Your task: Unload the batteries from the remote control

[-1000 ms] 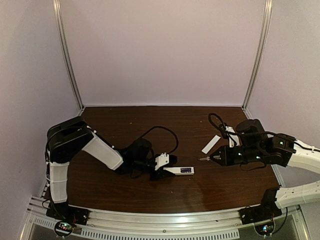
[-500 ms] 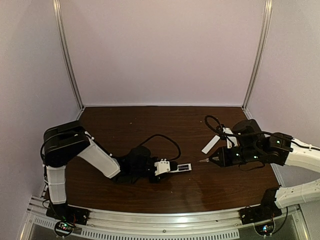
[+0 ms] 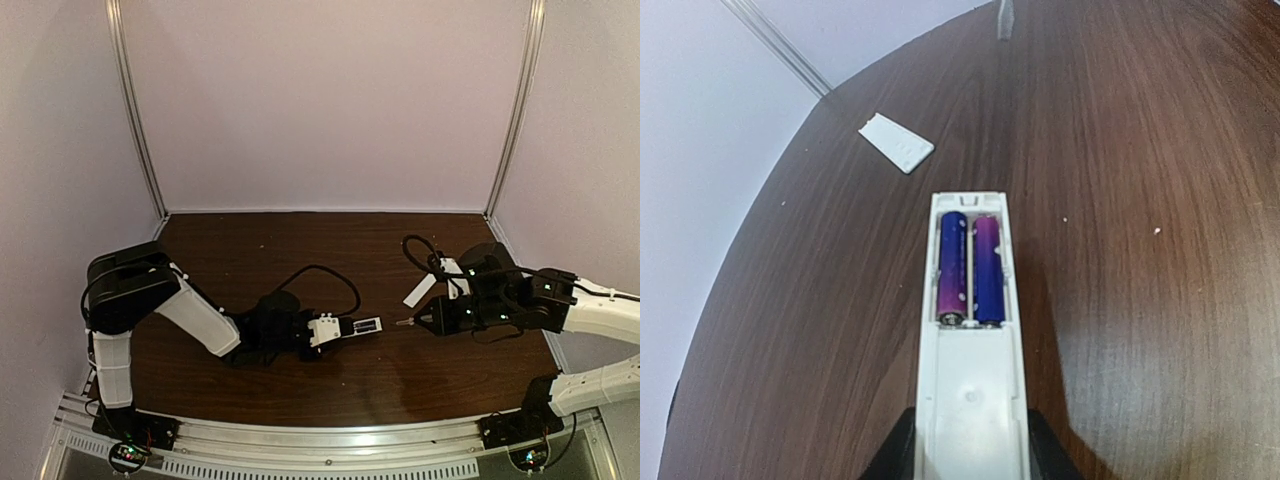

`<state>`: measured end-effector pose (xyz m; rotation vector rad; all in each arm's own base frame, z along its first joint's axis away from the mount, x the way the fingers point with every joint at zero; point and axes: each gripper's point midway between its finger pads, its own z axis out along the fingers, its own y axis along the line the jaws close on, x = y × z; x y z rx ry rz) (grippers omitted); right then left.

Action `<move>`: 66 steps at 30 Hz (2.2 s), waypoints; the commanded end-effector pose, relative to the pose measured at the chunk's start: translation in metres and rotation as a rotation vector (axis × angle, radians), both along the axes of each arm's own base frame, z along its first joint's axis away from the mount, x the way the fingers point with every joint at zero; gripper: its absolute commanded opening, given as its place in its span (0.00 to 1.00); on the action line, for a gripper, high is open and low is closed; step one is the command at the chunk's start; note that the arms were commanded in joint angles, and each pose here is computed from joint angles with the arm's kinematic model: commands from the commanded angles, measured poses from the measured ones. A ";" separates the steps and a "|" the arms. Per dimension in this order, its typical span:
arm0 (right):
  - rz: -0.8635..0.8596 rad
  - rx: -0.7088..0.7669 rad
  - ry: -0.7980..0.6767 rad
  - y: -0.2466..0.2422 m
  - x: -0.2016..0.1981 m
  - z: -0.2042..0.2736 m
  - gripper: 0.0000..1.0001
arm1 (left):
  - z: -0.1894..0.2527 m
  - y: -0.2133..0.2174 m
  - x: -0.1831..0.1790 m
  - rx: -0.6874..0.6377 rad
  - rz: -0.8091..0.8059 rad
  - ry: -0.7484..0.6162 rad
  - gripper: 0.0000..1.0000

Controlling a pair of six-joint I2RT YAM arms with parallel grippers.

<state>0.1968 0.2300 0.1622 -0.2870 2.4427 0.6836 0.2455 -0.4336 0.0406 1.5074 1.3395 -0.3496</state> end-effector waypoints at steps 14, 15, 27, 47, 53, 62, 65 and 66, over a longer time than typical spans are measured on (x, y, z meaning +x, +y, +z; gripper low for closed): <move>-0.060 0.008 -0.026 0.009 0.010 -0.022 0.00 | 0.001 -0.007 -0.003 0.000 -0.045 -0.022 0.00; -0.058 0.008 -0.025 0.011 0.010 -0.023 0.00 | 0.000 -0.007 -0.004 0.006 -0.047 -0.020 0.00; -0.089 -0.030 -0.050 0.016 0.022 -0.034 0.00 | -0.006 -0.010 -0.004 0.023 -0.058 -0.008 0.00; -0.069 -0.103 -0.054 0.027 0.032 -0.049 0.00 | -0.013 -0.011 -0.001 0.047 -0.053 -0.014 0.00; -0.015 -0.116 -0.086 0.031 0.031 -0.045 0.00 | -0.016 -0.011 0.000 0.057 -0.052 -0.014 0.00; -0.026 -0.151 -0.128 0.024 0.035 -0.043 0.00 | -0.018 -0.010 0.000 0.062 -0.049 -0.014 0.00; -0.028 -0.156 -0.124 0.025 0.036 -0.046 0.00 | -0.018 -0.010 0.001 0.063 -0.047 -0.014 0.00; -0.026 -0.157 -0.122 0.026 0.036 -0.047 0.00 | -0.018 -0.010 0.001 0.064 -0.045 -0.013 0.00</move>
